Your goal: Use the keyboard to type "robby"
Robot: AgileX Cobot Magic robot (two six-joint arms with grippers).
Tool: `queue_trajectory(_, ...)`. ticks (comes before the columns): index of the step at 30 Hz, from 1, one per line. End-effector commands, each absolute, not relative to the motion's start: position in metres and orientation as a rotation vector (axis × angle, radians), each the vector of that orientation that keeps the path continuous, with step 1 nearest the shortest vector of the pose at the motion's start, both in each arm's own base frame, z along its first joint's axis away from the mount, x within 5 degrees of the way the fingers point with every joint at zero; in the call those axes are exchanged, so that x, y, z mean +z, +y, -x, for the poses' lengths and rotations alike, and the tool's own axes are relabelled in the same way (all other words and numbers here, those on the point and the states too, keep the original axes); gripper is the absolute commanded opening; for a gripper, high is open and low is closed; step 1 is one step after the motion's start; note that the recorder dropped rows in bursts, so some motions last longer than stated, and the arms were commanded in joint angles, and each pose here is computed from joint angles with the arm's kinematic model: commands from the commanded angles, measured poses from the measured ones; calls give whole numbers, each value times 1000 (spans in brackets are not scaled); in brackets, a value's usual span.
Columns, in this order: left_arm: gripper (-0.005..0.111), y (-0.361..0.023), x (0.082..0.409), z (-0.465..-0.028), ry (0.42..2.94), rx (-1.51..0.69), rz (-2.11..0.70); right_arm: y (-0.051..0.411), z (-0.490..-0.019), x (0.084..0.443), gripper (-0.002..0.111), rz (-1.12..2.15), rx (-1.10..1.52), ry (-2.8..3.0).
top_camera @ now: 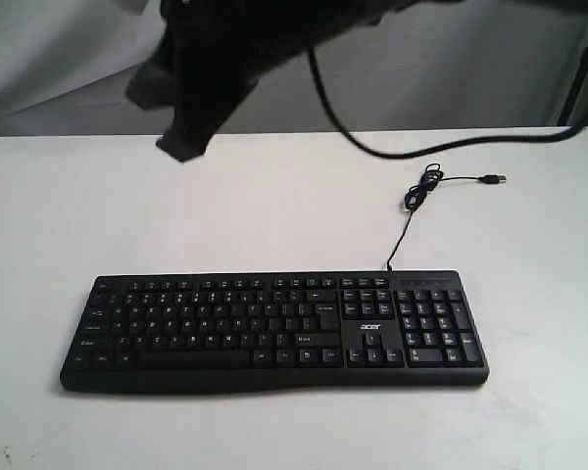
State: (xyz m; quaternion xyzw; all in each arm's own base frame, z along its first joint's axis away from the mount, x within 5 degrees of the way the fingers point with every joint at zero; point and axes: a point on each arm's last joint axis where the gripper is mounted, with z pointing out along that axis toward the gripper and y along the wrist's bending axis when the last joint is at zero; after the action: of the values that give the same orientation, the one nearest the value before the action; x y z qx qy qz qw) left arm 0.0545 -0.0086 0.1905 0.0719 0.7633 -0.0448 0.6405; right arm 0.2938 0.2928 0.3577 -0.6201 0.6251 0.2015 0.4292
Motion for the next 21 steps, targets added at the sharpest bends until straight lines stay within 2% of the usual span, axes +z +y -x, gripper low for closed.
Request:
queue_trajectory(1, 0, -9, 190, -54, 1735, -104, -169, 273, -248, 421, 0, 1481, 560, 1422)
queue_trajectory(6, 0, -9, 190, -54, 1735, -104, -169, 235, -189, 452, 0, 1415, 482, 1291)
queue_trajectory(11, 0, -9, 190, -54, 1735, -104, -169, 187, -143, 452, 0, 1146, 418, 1192)
queue_trajectory(15, 0, -9, 190, -54, 1735, -104, -169, 145, -113, 443, 0, 879, 537, 1209)
queue_trajectory(21, 0, -9, 190, -54, 1735, -104, -169, 100, -75, 434, 0, 787, 592, 1153)
